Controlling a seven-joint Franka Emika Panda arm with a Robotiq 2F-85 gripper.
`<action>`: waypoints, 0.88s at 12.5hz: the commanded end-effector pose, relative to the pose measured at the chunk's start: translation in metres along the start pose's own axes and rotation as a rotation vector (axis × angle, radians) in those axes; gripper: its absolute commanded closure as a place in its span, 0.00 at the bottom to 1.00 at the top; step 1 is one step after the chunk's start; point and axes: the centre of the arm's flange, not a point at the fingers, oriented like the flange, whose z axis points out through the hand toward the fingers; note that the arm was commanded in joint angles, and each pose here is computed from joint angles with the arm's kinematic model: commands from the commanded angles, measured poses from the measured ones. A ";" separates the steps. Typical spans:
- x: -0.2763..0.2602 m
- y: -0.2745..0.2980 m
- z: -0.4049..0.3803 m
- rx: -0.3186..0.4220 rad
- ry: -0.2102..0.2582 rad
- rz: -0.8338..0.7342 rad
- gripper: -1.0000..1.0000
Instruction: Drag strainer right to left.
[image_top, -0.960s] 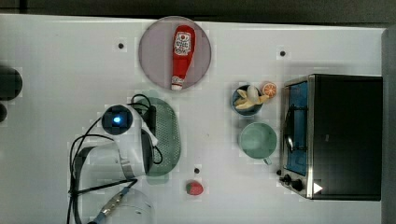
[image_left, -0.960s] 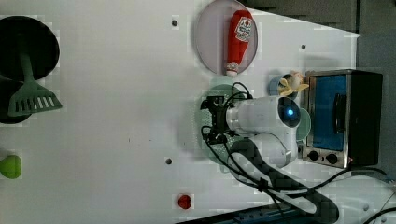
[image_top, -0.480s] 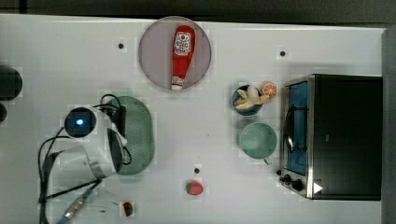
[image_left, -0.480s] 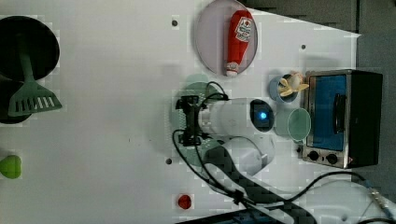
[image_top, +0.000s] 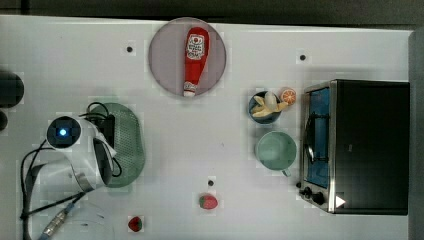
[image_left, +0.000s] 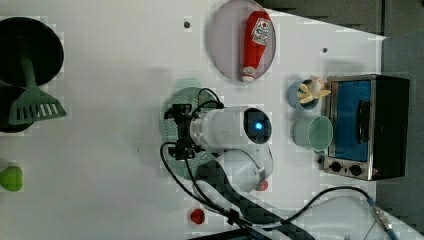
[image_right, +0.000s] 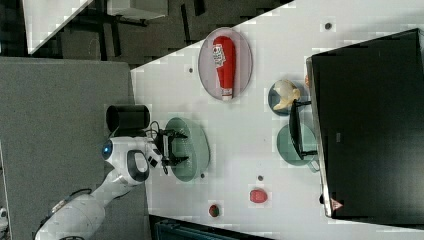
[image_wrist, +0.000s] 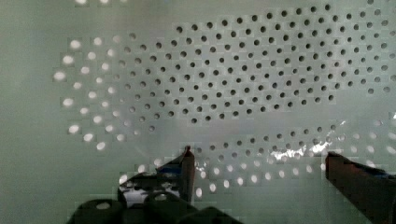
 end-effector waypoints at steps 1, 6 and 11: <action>-0.019 -0.004 -0.004 0.004 -0.024 0.065 0.00; -0.056 -0.002 0.003 0.018 -0.041 0.100 0.00; -0.082 -0.005 0.004 0.041 -0.063 0.067 0.00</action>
